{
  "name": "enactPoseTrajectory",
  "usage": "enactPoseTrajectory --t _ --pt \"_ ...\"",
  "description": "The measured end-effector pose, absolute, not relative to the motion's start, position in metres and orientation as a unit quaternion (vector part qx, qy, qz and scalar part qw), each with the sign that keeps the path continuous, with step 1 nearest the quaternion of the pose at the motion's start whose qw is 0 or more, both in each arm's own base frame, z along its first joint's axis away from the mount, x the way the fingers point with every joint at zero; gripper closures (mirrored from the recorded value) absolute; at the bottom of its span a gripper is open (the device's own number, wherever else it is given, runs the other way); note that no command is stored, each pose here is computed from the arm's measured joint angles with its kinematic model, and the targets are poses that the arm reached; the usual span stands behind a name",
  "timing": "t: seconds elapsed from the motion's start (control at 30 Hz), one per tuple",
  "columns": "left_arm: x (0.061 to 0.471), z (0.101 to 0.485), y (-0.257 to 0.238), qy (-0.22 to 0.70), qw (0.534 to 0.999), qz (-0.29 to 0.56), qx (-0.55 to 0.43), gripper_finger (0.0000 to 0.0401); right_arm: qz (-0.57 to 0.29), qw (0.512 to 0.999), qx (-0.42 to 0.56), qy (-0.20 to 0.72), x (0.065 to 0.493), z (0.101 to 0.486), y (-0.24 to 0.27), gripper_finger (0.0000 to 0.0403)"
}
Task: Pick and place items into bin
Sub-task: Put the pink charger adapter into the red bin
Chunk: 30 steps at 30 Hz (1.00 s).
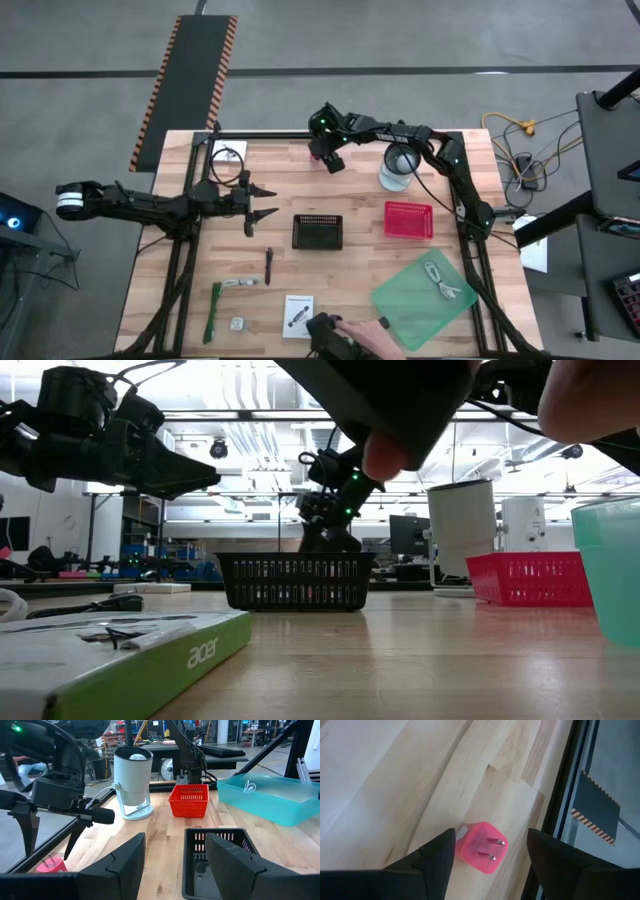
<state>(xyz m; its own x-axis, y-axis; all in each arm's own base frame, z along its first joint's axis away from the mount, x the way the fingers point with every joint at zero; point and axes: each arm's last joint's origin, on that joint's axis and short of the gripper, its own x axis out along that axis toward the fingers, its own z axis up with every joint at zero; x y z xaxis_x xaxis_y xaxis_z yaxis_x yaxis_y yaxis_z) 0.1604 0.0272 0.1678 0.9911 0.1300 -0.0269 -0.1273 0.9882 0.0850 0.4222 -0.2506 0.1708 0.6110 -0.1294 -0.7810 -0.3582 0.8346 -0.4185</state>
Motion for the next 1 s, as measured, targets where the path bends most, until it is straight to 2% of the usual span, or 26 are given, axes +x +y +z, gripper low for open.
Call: enactPoseTrajectory --t 1.0 --pt "0.1602 0.1675 0.0273 0.017 0.997 0.065 0.042 0.0209 0.069 0.844 -0.266 0.460 0.4176 0.1670 -0.2501 0.0312"
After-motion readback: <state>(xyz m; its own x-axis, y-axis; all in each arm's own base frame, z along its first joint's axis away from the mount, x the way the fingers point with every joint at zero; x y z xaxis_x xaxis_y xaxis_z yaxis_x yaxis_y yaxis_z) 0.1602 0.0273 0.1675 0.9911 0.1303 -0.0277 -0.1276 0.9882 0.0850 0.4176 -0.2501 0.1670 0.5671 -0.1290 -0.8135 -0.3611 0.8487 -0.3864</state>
